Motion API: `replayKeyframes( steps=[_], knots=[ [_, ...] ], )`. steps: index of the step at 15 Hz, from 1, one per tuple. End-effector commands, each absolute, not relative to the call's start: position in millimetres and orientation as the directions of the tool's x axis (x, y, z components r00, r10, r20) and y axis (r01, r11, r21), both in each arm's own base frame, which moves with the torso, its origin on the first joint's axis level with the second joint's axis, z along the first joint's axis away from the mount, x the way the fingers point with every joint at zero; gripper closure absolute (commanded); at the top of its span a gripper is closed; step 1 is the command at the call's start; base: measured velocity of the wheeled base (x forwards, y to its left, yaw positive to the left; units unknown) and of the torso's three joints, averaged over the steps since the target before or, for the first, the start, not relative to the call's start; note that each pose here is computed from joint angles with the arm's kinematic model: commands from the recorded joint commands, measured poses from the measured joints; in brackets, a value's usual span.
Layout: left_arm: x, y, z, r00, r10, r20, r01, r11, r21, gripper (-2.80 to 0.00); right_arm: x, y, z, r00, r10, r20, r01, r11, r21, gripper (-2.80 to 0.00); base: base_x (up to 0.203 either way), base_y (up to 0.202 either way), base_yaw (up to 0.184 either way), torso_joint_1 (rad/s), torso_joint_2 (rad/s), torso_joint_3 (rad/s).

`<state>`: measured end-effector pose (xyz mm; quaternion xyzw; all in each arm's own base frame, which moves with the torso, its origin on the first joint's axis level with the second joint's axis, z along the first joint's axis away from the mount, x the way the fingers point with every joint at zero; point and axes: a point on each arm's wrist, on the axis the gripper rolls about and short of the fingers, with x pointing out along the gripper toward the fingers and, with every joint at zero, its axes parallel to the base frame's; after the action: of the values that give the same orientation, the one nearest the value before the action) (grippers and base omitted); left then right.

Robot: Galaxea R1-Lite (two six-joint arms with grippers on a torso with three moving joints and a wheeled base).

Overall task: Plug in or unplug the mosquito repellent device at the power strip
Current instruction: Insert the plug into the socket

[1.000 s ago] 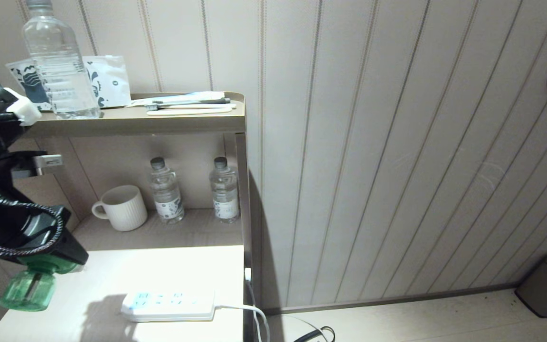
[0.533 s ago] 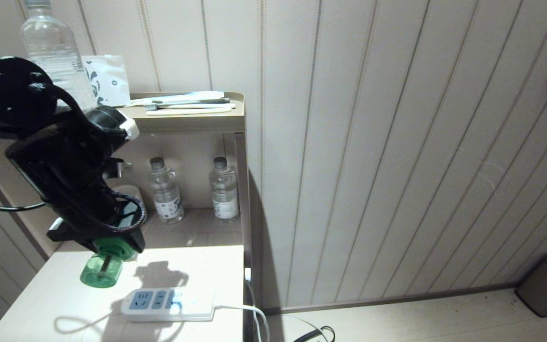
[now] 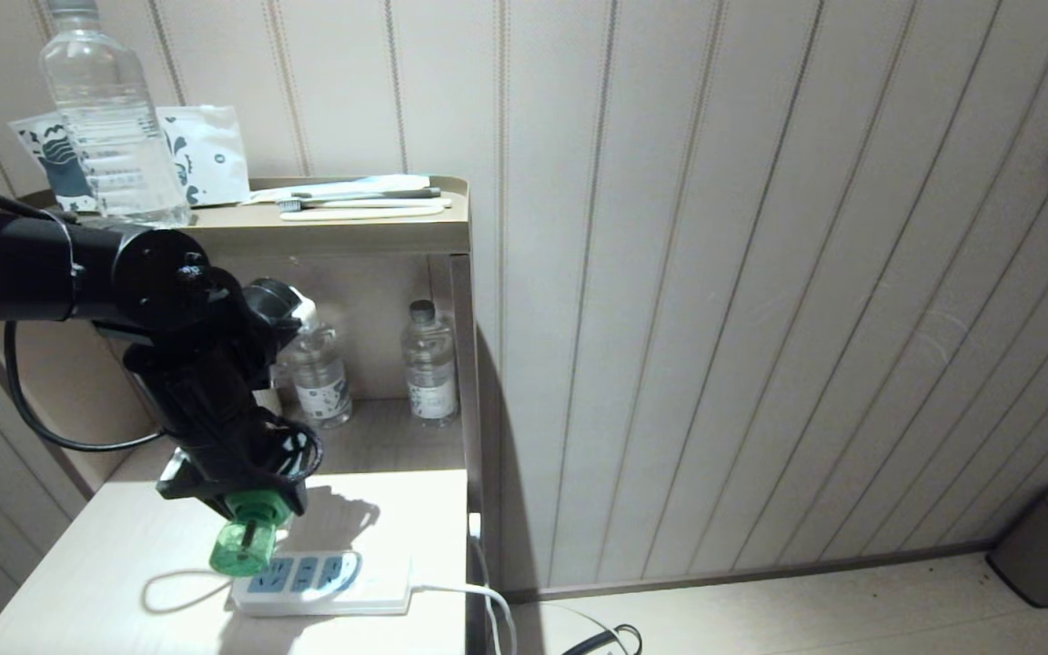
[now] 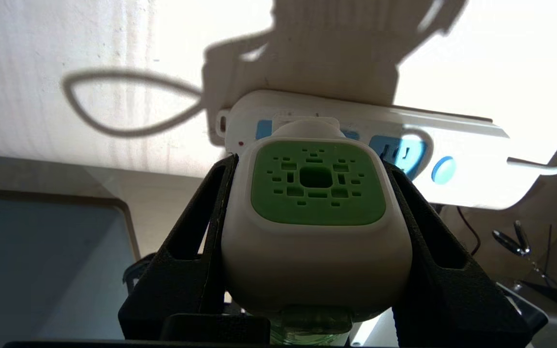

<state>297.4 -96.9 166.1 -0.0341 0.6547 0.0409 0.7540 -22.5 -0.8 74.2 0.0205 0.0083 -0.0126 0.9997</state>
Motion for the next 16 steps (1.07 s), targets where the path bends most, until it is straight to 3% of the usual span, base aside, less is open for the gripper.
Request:
replayKeyframes(
  steps=[1, 16],
  knots=[
    [295, -97, 164, 0.122, 0.023, -0.992, -0.109, 0.994, 0.009, 0.00, -22, -1, 74, 1.000, -0.025, -0.018, 0.025, 0.999, 0.041, 0.00, 0.000, 0.000, 0.000, 0.000, 0.00, 0.000],
    [274, -98, 147, 0.107, 0.007, -0.994, -0.115, 0.993, -0.005, 0.00, -23, -1, 74, 1.000, -0.025, -0.017, 0.025, 0.999, 0.041, 0.00, 0.000, 0.000, 0.000, 0.000, 0.00, 0.000]
  ],
)
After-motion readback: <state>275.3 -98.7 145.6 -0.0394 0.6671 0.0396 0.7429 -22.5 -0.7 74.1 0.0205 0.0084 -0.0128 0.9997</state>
